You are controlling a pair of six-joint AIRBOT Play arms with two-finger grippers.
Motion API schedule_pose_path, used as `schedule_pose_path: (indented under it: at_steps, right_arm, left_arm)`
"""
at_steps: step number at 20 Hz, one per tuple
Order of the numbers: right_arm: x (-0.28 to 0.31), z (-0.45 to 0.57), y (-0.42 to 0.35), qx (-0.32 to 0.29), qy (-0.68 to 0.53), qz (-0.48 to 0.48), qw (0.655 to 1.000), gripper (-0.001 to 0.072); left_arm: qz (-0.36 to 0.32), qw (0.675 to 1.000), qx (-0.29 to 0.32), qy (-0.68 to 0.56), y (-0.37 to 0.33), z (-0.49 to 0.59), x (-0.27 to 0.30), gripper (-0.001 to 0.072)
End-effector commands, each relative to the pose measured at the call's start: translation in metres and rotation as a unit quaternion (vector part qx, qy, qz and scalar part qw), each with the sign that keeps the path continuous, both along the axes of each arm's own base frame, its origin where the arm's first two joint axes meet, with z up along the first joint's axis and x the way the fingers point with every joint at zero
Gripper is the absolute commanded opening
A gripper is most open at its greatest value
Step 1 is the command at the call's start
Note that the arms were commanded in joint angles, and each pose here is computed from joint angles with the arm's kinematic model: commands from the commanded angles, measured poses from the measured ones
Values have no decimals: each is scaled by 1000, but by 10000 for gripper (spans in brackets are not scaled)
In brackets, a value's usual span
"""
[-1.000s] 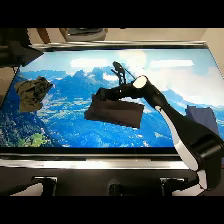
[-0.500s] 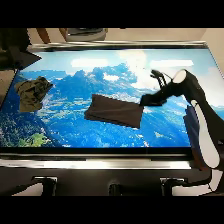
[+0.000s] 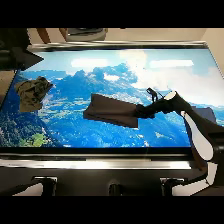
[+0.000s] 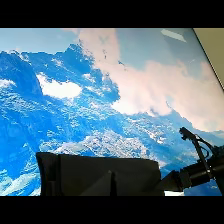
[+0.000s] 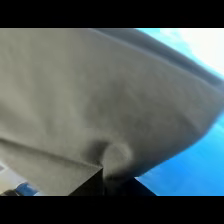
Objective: Fold the shirts.
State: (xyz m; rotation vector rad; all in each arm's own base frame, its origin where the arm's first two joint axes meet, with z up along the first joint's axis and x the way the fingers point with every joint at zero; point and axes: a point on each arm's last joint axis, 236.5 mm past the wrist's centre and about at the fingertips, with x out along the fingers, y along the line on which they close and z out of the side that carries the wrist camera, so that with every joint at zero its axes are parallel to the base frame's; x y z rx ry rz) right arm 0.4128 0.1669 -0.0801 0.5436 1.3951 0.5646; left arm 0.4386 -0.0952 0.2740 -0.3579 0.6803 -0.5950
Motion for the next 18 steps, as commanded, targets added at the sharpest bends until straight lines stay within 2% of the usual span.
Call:
schedule_pose_path:
  at_steps: [1,3,5,9,13,18]
  right_arm:
    - [17,37,-2,0,-101,63,993,47]
    - [38,86,-47,-51,-164,46,984,47]
    - [50,140,-112,-93,-200,-18,975,46]
    - [5,190,-261,-218,-183,-117,952,46]
    - [-39,220,-329,-236,-178,-207,933,46]
    - [-54,238,-352,-230,-184,-263,919,47]
  left_arm:
    - [-6,1000,0,2,-5,-2,0,34]
    - [-6,1000,0,2,-5,-2,0,34]
    - [-6,1000,1,2,-5,-2,0,34]
    - [-6,1000,1,1,-5,-2,0,34]
    - [-10,1000,5,-3,-5,-2,0,35]
    - [-14,1000,10,-8,-5,-2,0,34]
